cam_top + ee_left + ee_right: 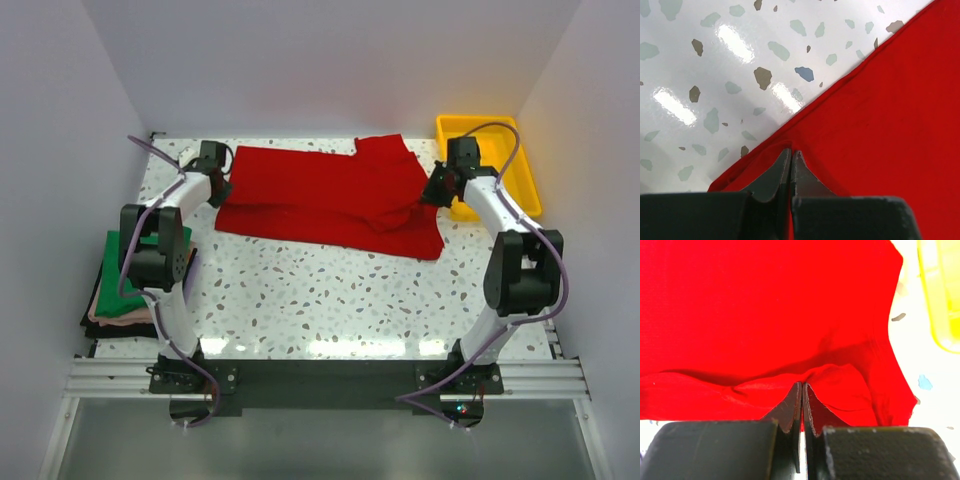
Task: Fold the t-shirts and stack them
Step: Fold the tshirt
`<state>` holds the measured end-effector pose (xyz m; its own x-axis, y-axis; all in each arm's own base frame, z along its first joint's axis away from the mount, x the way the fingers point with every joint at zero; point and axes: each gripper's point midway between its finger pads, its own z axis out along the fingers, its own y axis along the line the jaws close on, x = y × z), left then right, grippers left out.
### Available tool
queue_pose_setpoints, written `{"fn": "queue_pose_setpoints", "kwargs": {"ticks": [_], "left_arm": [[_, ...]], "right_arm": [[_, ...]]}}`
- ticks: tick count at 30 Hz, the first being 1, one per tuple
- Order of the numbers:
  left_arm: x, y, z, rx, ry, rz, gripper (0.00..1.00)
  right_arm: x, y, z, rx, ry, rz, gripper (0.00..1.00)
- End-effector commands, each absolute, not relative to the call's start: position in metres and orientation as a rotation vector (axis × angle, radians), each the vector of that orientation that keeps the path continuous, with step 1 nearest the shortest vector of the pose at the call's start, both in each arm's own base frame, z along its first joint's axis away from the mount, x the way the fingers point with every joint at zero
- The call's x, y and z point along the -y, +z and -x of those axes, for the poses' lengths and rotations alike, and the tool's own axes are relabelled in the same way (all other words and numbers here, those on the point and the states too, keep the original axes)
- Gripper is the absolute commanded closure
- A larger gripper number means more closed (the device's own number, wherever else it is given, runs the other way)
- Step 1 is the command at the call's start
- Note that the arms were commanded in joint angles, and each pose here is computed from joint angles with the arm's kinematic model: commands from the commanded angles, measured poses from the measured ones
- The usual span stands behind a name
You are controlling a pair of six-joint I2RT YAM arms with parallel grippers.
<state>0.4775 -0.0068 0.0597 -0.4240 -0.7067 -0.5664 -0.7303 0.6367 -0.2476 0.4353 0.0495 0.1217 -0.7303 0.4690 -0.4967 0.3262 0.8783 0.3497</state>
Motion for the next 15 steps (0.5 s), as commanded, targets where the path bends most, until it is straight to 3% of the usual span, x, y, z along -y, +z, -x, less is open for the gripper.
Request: {"fn": "queue_pose_setpoints", "kwargs": {"ticks": [1,9,12,13,15], "left_arm": [[0.002,0.072,-0.495,-2.165,0.021,1.098,1.0],[0.001,0.075,-0.51,-2.152,-0.016,1.063,1.0],[0.004,0.072,-0.515,-2.161,-0.041,1.046,0.77],[0.003,0.073,-0.516,-2.158,-0.048,1.045,0.62],[0.002,0.078,-0.519,-2.143,-0.063,1.034,0.48]], "right_arm": [[-0.052,0.127,-0.45,-2.419,0.364,-0.563,1.0],[-0.054,0.116,-0.472,-2.435,0.375,-0.565,1.0],[-0.053,0.11,-0.481,-2.443,0.377,-0.575,1.0],[-0.051,0.107,-0.483,-2.445,0.377,-0.579,0.94],[-0.048,0.111,-0.492,-2.43,0.394,-0.585,0.89]]}}
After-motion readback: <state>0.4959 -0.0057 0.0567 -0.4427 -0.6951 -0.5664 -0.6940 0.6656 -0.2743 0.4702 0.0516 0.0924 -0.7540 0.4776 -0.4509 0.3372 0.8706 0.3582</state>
